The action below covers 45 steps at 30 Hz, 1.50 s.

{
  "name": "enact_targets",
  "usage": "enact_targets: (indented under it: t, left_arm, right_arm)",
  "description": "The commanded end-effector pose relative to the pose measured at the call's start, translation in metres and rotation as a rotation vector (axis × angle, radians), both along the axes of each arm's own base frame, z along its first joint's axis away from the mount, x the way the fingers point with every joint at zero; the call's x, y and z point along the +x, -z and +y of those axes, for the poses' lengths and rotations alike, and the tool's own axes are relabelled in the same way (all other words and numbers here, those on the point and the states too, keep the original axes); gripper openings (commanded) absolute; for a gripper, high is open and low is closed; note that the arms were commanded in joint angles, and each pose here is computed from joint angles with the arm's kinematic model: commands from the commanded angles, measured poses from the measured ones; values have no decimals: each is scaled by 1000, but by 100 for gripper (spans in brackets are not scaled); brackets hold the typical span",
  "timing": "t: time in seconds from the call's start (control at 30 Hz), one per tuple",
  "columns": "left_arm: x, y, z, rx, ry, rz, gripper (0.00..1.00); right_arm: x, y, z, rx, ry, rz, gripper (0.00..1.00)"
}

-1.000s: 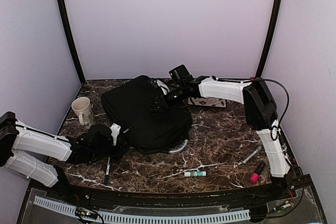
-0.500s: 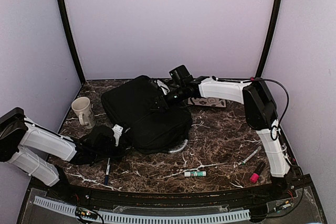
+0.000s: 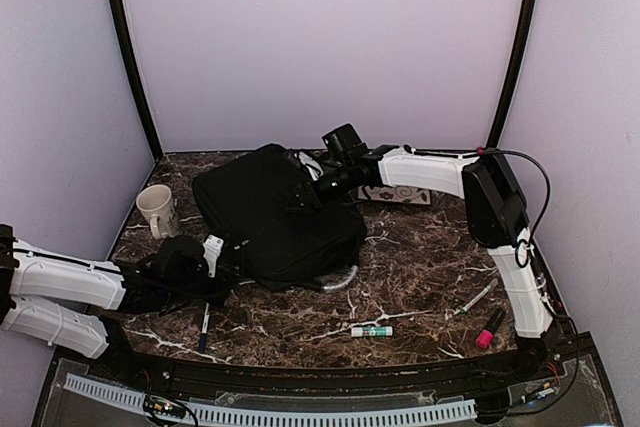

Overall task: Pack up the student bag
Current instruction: Pick up the largest pocket of the bag from the student bag, then zip the largest pocket of the bag in the student bag.

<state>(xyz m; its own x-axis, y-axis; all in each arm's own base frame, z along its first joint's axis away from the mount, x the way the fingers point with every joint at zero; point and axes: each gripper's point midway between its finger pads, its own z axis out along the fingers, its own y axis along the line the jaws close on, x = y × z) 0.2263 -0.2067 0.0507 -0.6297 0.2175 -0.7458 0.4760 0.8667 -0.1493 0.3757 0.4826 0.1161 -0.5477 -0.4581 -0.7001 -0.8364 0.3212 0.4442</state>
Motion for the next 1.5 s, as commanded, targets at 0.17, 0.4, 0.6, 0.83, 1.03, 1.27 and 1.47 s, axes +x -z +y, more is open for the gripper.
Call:
enact_targets:
  t: [0.17,0.4,0.6,0.83,1.03,1.27,1.47]
  left_arm:
    - [-52,12,-61,-62,309,151,0]
    - [-64,6,-122,-76,483,136,0]
    - [-64,-4,-167,-100,560,82,0]
    - [-51,-4,-202,-102,580,48,0]
    - [-45,-7,-202,-80,559,46,8]
    - [-69,-23,-183,-33,607,123,38]
    - [-79,-41,-144,76,606,113,41]
  right_arm:
    - [0,103,-28,-255,118,142,52]
    - [-3,112,-30,-268,120,154,52]
    - [-4,113,-30,-266,115,160,52]
    - [-6,97,-35,-255,91,137,52]
    - [-4,39,-35,-163,60,76,52]
    - [-18,-31,-57,-85,47,-25,54]
    - [-52,-33,-93,-124,5,-97,54]
